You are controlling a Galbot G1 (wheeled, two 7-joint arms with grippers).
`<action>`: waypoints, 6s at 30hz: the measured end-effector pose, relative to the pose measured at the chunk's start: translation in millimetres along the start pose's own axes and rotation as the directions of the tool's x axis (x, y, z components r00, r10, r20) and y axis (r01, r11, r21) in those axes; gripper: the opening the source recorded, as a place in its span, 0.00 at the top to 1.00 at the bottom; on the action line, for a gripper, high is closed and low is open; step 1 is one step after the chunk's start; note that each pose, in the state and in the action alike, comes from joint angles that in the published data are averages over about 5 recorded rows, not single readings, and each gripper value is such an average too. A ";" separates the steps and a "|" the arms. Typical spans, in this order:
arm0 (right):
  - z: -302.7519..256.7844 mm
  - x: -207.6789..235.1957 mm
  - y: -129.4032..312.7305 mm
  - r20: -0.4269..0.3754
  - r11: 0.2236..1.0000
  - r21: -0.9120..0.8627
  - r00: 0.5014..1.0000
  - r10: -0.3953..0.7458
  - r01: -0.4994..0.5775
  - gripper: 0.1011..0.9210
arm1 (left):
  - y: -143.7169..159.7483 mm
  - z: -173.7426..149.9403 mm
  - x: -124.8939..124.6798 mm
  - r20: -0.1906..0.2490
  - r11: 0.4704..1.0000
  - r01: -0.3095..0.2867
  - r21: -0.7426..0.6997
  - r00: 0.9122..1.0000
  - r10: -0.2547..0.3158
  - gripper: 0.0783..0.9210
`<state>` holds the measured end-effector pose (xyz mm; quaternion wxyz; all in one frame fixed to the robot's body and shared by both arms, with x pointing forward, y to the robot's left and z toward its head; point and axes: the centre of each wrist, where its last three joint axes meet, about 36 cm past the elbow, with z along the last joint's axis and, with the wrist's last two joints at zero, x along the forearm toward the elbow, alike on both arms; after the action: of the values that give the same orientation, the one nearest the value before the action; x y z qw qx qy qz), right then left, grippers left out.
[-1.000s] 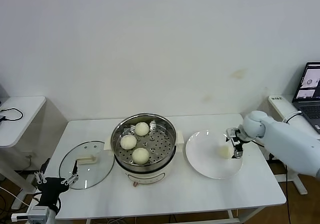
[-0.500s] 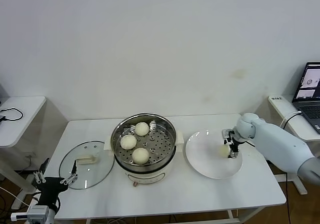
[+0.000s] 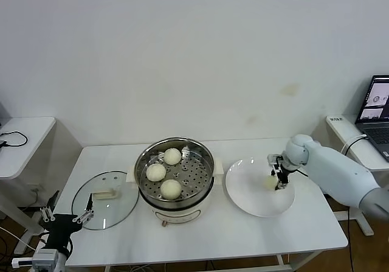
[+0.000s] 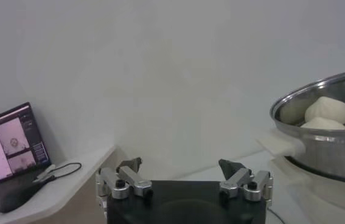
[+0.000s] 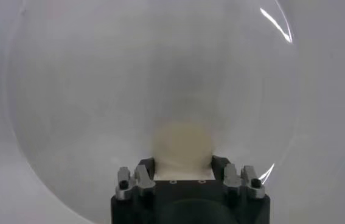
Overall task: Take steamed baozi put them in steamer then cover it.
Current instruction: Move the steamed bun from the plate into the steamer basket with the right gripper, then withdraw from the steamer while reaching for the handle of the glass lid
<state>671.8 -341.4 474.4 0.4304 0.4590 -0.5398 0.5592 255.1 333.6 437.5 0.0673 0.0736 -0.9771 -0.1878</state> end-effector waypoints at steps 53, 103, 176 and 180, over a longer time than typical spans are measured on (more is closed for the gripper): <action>-288.4 138.9 7.7 0.237 0.996 0.044 0.969 0.065 -0.077 0.37 | -3.3 -5.6 -6.0 0.033 1.000 0.000 0.010 0.999 0.000 0.12; -191.5 130.3 89.8 0.590 0.857 -0.390 0.623 0.513 -0.337 0.12 | -10.4 1.6 -15.7 0.031 0.999 0.006 0.039 1.000 -0.007 0.12; 12.6 21.0 423.4 -0.164 -0.135 -0.963 0.109 0.980 -0.232 0.12 | 8.6 147.2 -158.3 0.001 0.230 -0.051 -0.972 0.976 0.220 0.12; 13.1 20.8 425.2 -0.167 -0.137 -0.963 0.111 0.980 -0.234 0.12 | 8.5 148.4 -167.5 -0.003 0.224 -0.053 -0.973 0.976 0.218 0.12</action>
<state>252.7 -374.6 406.0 -0.0414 -0.0643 -0.9919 0.1016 394.6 422.7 286.7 0.0487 -0.0815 -0.6568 -0.7481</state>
